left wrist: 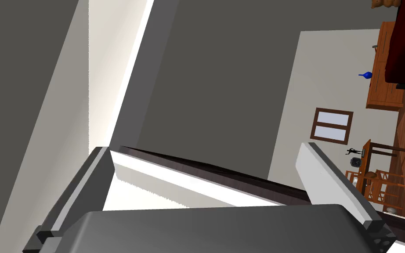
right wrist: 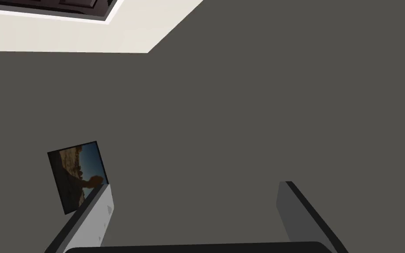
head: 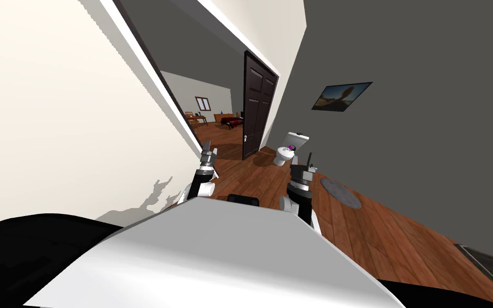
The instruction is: Push the door open
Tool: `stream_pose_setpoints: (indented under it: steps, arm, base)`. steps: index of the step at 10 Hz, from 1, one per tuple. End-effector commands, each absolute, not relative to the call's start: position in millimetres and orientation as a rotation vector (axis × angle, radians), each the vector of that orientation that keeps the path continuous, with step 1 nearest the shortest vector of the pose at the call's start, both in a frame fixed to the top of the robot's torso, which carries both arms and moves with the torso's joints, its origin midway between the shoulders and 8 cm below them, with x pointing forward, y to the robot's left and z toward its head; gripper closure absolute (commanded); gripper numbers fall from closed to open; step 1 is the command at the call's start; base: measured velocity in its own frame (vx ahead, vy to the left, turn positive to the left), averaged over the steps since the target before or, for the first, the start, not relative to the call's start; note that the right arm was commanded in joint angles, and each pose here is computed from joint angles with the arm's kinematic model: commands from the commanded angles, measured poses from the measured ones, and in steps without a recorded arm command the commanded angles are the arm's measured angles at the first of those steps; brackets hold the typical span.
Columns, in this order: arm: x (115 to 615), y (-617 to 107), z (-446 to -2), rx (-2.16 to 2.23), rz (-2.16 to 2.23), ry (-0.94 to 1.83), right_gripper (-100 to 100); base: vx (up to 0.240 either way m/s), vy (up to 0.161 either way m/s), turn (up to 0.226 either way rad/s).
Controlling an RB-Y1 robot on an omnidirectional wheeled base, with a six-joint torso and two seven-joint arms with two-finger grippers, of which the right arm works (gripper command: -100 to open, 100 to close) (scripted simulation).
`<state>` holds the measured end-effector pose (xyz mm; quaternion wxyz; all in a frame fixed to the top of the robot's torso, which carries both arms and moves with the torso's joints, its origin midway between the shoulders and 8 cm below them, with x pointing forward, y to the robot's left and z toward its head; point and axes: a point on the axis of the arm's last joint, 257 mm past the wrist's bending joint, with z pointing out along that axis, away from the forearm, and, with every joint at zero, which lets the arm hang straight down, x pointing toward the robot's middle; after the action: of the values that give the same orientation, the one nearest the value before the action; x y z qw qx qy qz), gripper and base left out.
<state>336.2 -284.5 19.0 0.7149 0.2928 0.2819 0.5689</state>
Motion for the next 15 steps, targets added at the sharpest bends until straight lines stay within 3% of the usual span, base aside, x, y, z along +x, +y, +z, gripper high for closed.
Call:
stream_pose_setpoints:
  steps: [1, 15]
  arm:
    - [344, -278, 9, 0.652, 1.279, 0.650, -100]
    - [392, -222, -75, 0.719, 1.414, 0.829, -100]
  base:
    - [0.115, -0.010, 0.038]
    - [0.160, -0.021, 0.038]
